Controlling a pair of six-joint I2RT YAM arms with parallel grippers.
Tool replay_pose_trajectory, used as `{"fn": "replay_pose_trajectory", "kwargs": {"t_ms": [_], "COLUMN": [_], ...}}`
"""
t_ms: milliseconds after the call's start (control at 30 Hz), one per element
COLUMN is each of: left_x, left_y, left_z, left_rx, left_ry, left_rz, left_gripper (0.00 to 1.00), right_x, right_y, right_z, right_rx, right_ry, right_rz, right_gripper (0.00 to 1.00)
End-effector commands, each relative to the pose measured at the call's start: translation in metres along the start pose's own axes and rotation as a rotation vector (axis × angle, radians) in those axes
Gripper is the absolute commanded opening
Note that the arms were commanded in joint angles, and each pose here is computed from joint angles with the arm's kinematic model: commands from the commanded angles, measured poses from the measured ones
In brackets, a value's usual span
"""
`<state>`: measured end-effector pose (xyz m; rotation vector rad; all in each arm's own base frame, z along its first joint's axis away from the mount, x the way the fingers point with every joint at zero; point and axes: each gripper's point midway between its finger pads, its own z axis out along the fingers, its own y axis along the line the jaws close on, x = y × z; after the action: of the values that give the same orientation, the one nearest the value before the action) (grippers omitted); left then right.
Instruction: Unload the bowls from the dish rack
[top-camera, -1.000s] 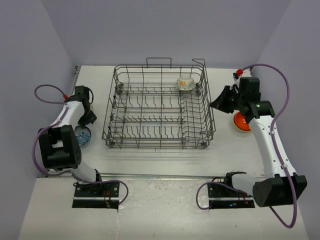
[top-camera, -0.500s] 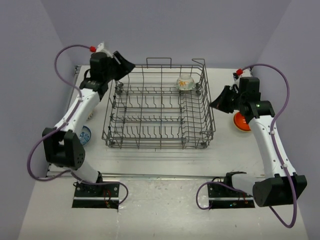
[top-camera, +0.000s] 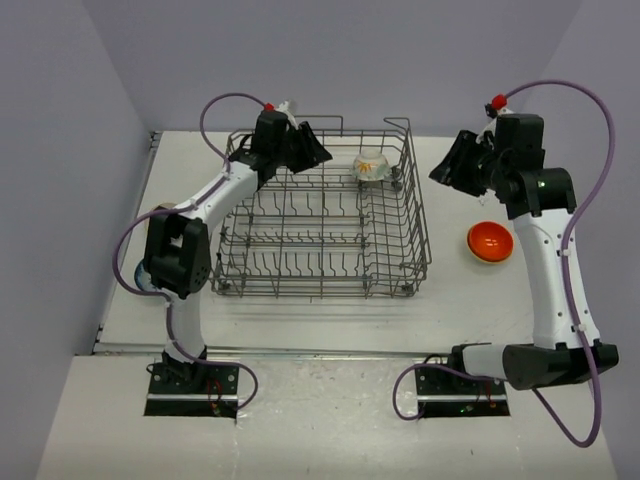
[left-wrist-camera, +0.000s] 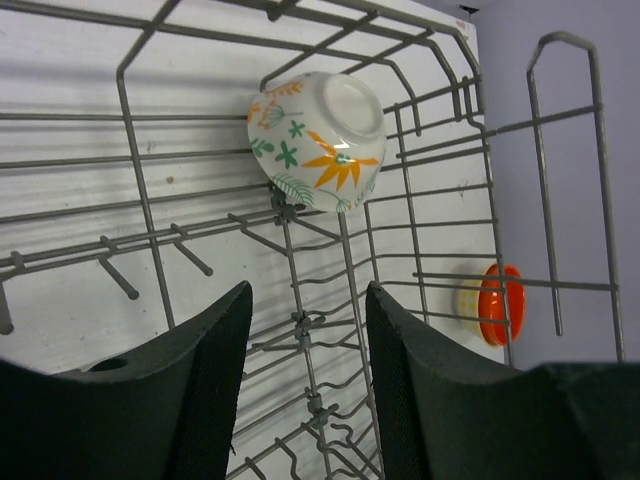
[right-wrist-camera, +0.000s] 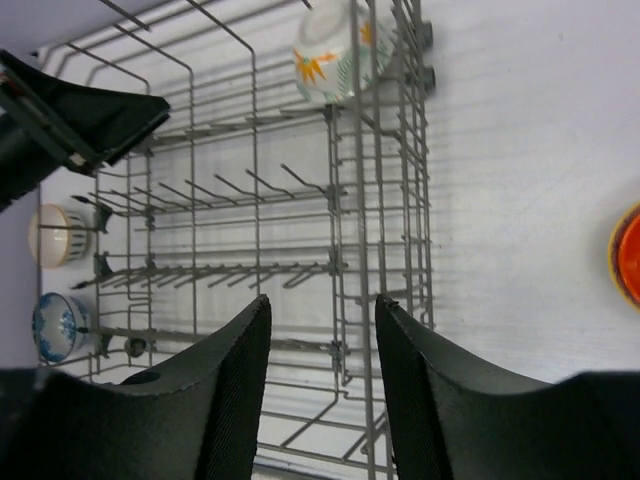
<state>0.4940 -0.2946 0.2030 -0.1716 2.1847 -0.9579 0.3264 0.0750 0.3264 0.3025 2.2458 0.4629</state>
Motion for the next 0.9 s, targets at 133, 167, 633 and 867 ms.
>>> {"fn": "replay_pose_trajectory", "kwargs": {"t_ms": [133, 167, 633, 867], "left_x": [-0.019, -0.018, -0.024, -0.034], "left_y": [0.004, 0.006, 0.028, 0.038], "left_z": [0.014, 0.016, 0.015, 0.023], "left_rx": [-0.027, -0.030, -0.087, -0.067], "left_ry": [-0.014, -0.010, 0.037, 0.042], "left_rz": [0.019, 0.015, -0.060, -0.110], "left_gripper": [0.50, 0.50, 0.51, 0.35], "right_x": [-0.033, -0.041, 0.003, 0.010], "right_y": [0.068, 0.082, 0.160, 0.129], "right_z": [-0.012, -0.008, 0.135, 0.183], "right_rx": [-0.164, -0.208, -0.132, 0.021], "right_ry": [-0.107, -0.141, 0.082, 0.099], "right_rz": [-0.112, -0.121, -0.235, -0.366], "right_gripper": [0.68, 0.72, 0.68, 0.00]}}
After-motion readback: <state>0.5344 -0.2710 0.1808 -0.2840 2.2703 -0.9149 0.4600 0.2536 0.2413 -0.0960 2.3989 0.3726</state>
